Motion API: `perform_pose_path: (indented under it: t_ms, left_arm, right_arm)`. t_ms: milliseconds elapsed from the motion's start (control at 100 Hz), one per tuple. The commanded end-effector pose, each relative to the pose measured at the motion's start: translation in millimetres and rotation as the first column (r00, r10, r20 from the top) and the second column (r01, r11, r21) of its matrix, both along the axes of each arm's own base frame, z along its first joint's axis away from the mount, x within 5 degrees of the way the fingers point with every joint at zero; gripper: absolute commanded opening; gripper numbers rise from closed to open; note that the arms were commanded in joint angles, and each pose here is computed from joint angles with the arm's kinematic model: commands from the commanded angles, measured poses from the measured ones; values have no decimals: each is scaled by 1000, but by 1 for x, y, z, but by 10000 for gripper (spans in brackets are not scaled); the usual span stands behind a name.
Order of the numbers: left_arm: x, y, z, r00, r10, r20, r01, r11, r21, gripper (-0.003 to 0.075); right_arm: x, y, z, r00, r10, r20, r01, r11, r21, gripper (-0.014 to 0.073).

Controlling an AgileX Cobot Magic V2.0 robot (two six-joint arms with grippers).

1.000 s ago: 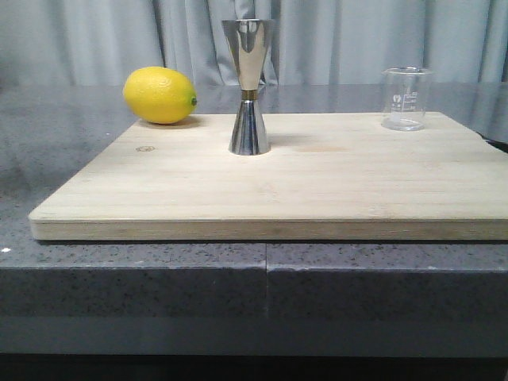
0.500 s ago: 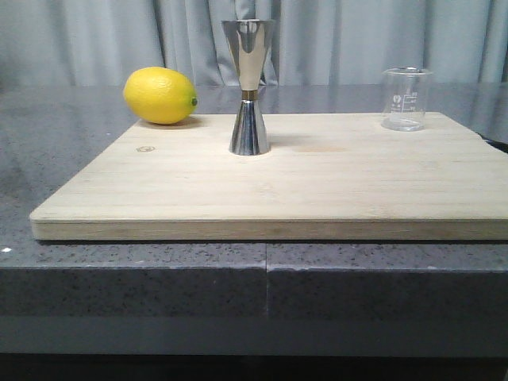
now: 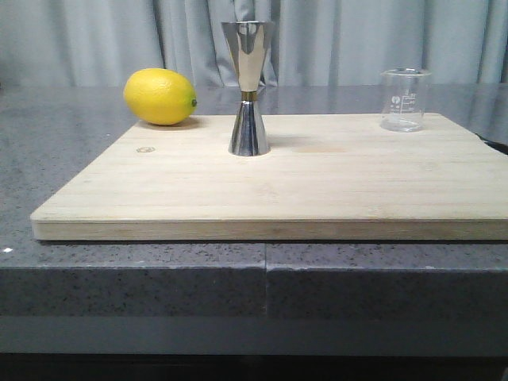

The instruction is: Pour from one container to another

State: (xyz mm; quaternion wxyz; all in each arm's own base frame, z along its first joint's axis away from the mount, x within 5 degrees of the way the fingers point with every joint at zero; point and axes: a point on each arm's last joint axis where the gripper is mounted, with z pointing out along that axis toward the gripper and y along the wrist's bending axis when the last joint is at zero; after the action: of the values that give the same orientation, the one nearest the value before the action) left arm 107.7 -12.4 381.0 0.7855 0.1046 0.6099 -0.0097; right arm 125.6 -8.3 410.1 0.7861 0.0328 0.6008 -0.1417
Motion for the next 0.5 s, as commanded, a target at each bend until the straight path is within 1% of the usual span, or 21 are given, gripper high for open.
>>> perform_pose_path:
  t_ms: [0, 30, 130, 190, 360, 490]
  left_arm:
    - [-11, -1, -14, 1000, -5, 1, 5, 998, -58, 482]
    - [-14, -1, -21, 1000, -5, -4, 4, 998, -59, 482]
    - [-25, -4, -42, 1000, -13, -11, 12, 997, -77, 482]
    - [-33, -6, -49, 1000, -27, 6, 28, 996, -89, 483]
    - [-48, -9, -74, 999, -45, 22, 48, 992, -115, 482]
    - [-48, -10, -98, 999, -46, -17, 43, 991, -126, 482]
  right_arm:
    - [-12, -3, 2, 1000, -13, -2, 13, 998, -61, 504]
    - [-17, -4, -2, 1000, -15, 1, 15, 997, -74, 504]
    - [-37, -9, -15, 1000, -4, 29, 6, 998, -70, 504]
    - [-52, -12, -24, 998, 16, 57, -12, 998, -66, 504]
    - [-78, -16, -67, 995, 60, 81, -57, 997, -48, 504]
    - [-87, -15, -97, 991, 103, 81, -99, 994, -48, 504]
